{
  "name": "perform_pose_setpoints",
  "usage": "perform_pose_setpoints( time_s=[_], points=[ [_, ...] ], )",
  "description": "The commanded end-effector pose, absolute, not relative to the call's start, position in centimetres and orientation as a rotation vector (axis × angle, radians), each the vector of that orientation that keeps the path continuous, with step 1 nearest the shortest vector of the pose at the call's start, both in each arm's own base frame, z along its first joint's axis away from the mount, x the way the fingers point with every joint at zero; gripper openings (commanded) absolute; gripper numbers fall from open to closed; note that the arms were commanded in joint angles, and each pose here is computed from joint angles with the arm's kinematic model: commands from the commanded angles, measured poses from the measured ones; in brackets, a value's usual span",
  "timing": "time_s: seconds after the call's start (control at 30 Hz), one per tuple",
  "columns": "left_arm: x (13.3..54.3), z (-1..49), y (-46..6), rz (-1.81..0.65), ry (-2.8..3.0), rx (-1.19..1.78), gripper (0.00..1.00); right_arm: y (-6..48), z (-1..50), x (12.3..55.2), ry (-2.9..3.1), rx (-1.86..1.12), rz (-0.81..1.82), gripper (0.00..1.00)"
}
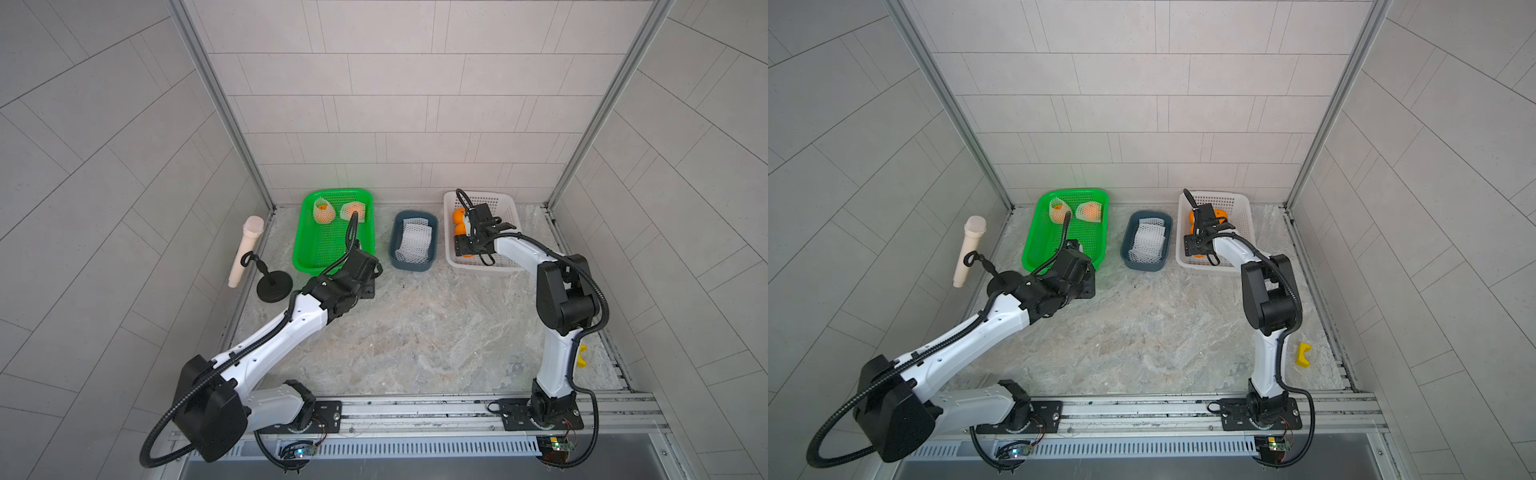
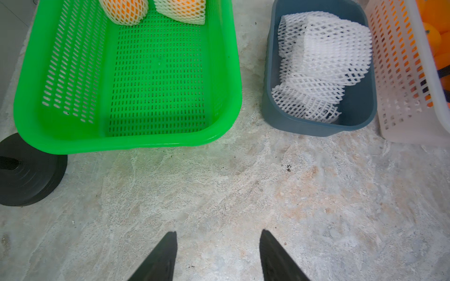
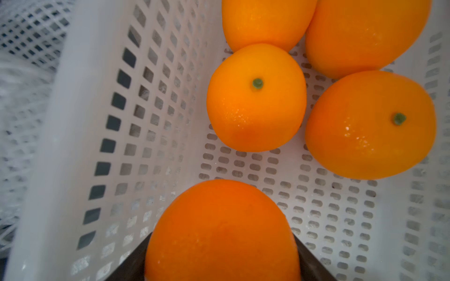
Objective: Remove foam nets from oranges
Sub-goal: Place the orange in the basket.
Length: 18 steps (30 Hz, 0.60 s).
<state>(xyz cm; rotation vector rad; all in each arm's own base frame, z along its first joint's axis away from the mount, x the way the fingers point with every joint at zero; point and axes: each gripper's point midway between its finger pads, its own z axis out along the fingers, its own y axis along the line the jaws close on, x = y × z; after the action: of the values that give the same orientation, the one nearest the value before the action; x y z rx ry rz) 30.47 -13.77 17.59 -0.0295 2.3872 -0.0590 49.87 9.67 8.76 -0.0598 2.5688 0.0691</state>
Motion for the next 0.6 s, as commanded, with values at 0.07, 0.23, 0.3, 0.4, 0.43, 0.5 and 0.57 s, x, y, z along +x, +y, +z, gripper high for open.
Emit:
perform_pose_setpoints(
  time_s=[0.07, 0.23, 0.3, 0.4, 0.43, 0.5, 0.57],
  points=[
    [30.1, 18.2, -12.8, -0.030, 2.365, -0.079, 0.59, 9.0, 8.1, 50.7, 2.596, -0.032, 0.051, 0.76],
    [30.1, 18.2, -12.7, -0.028, 2.364, -0.080, 0.59, 8.7, 7.4, 51.4, 2.614, -0.019, 0.056, 0.76],
    [30.0, 18.2, -12.7, -0.026, 2.364, -0.080, 0.59, 8.6, 7.1, 51.6, 2.622, -0.016, 0.059, 0.77],
    [30.0, 18.2, -12.7, -0.024, 2.367, -0.079, 0.59, 8.5, 6.6, 51.8, 2.636, -0.011, 0.066, 0.77],
    [30.0, 18.2, -12.6, -0.022, 2.368, -0.079, 0.59, 8.5, 6.4, 51.8, 2.638, -0.007, 0.069, 0.78],
    [29.9, 18.2, -12.6, -0.021, 2.369, -0.079, 0.59, 8.5, 6.3, 51.9, 2.641, -0.007, 0.068, 0.78],
    [29.9, 18.2, -12.7, -0.027, 2.369, -0.078, 0.59, 8.4, 6.4, 52.1, 2.640, -0.005, 0.068, 0.79]
  ],
)
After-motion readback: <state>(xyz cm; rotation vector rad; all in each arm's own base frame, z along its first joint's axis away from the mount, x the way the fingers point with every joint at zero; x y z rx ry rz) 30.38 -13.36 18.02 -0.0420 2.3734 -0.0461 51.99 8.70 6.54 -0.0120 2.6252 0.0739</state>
